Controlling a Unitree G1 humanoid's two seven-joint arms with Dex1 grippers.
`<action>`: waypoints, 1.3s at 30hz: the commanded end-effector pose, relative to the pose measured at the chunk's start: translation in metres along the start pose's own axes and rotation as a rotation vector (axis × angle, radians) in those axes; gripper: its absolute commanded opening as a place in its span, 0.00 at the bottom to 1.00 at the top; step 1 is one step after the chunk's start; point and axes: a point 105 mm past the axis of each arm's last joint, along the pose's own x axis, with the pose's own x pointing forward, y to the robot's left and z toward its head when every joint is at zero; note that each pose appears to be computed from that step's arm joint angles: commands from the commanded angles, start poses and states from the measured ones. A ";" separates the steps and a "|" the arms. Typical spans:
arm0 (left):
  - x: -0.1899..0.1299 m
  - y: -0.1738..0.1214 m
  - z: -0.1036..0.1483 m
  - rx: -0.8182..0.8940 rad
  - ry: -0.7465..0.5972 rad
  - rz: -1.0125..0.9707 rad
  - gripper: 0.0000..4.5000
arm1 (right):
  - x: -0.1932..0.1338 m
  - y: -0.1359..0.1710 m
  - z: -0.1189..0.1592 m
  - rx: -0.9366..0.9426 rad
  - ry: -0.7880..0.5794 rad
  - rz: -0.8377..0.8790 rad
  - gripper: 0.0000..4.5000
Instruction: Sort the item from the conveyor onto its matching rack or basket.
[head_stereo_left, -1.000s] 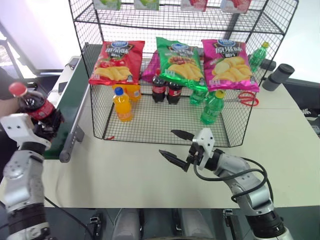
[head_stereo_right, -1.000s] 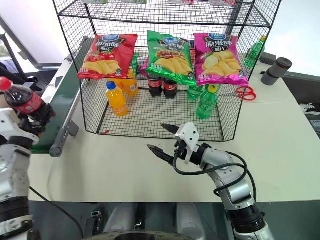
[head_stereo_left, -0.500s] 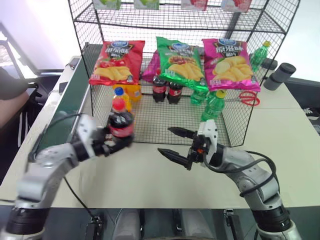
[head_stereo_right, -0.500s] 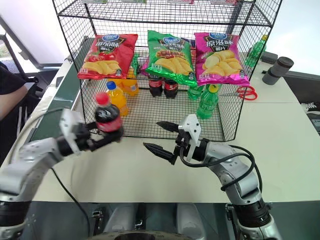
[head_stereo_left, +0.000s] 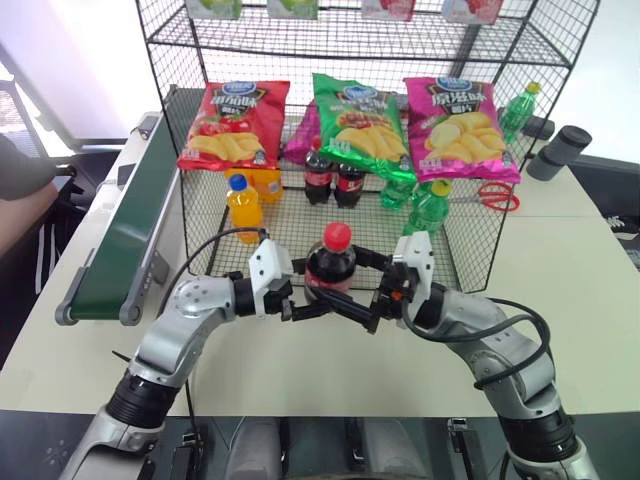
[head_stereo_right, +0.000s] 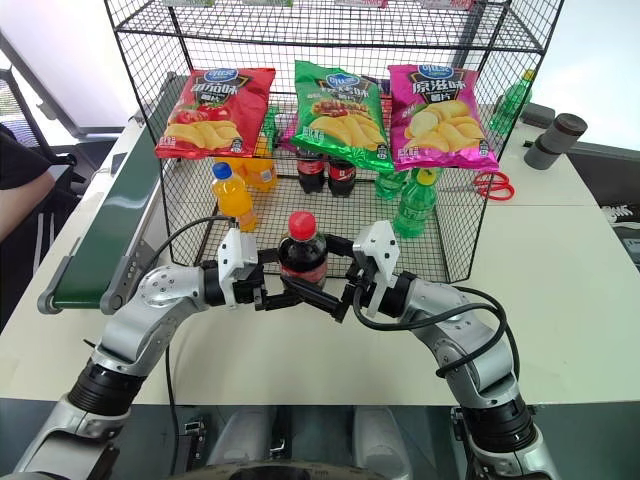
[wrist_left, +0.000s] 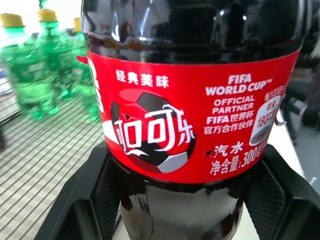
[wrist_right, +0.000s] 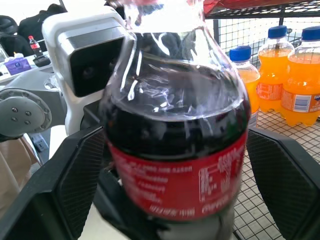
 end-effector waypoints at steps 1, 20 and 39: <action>0.003 0.001 0.017 0.077 -0.046 -0.014 0.62 | 0.001 0.009 0.012 -0.025 -0.041 0.030 0.94; -0.064 0.041 -0.025 -0.003 -0.029 0.460 0.99 | 0.009 -0.058 -0.009 -0.142 -0.073 -0.342 0.66; -0.102 0.035 -0.023 -0.005 -0.055 0.666 0.99 | 0.063 -0.126 -0.039 -0.166 -0.104 -0.617 0.66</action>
